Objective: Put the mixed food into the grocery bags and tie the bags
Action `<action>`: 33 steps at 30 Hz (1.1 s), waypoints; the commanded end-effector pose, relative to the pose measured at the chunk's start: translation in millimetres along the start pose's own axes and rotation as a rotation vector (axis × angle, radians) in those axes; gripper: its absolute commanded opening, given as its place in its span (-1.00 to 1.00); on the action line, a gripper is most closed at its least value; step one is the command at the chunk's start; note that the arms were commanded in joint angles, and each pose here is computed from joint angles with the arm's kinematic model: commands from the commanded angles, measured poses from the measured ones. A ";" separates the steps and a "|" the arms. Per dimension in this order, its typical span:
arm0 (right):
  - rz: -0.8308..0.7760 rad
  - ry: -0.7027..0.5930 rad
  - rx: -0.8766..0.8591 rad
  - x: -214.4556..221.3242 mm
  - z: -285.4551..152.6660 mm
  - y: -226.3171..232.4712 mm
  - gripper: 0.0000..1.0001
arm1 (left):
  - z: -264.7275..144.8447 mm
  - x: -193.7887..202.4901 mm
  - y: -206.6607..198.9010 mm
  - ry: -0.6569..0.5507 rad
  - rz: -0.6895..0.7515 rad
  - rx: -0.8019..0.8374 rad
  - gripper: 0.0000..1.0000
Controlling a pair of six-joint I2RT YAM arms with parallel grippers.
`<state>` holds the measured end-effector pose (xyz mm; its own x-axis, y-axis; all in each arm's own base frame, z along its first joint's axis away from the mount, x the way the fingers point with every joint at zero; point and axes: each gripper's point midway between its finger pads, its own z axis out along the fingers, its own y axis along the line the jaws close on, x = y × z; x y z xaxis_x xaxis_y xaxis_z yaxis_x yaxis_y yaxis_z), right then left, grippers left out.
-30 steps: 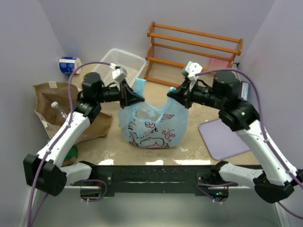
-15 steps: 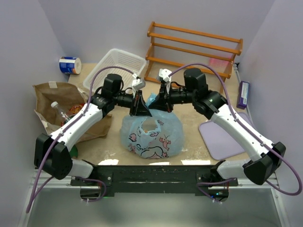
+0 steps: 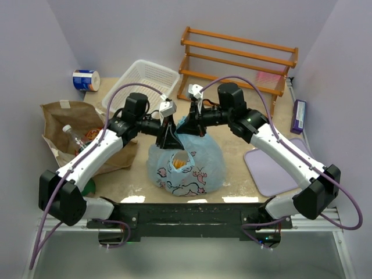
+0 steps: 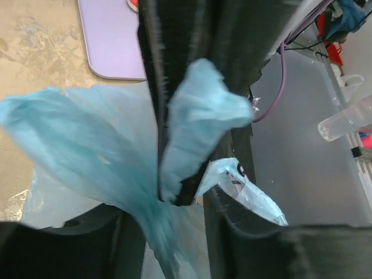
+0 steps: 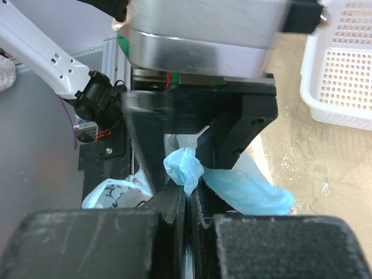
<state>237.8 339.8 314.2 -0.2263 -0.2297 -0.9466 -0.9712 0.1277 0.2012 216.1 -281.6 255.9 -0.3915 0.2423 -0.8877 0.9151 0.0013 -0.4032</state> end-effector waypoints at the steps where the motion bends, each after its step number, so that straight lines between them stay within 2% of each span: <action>1: -0.070 -0.061 -0.005 -25.4 -4.0 5.6 -1.00 | -8.0 -2.6 -12.4 0.003 0.087 -0.007 0.05; 7: -0.067 -0.055 -0.004 -23.5 -2.4 3.7 -1.00 | -11.0 -1.8 -14.2 0.014 0.107 -0.022 0.39; 18: -0.033 -0.075 -0.083 -20.7 10.0 14.5 -1.00 | 1.3 -13.1 2.7 -0.077 0.032 -0.025 0.34; 25: -0.009 -0.088 -0.107 -20.0 13.9 17.2 -1.00 | 1.3 -20.4 11.1 -0.137 0.050 -0.082 0.31; 29: 0.011 -0.083 -0.082 -14.1 16.2 10.9 -1.00 | 1.8 -22.2 3.2 -0.180 0.064 -0.047 0.07; 33: 0.026 -0.089 -0.039 -15.7 15.1 5.6 -1.00 | 0.7 -21.5 -0.4 -0.201 0.079 -0.049 -0.52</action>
<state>237.2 354.8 315.6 -0.2551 -0.1742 -0.9511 -0.9655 0.0982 0.2410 224.3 -287.1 252.0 -0.3994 0.1177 -0.9092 0.9168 0.0498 -0.3963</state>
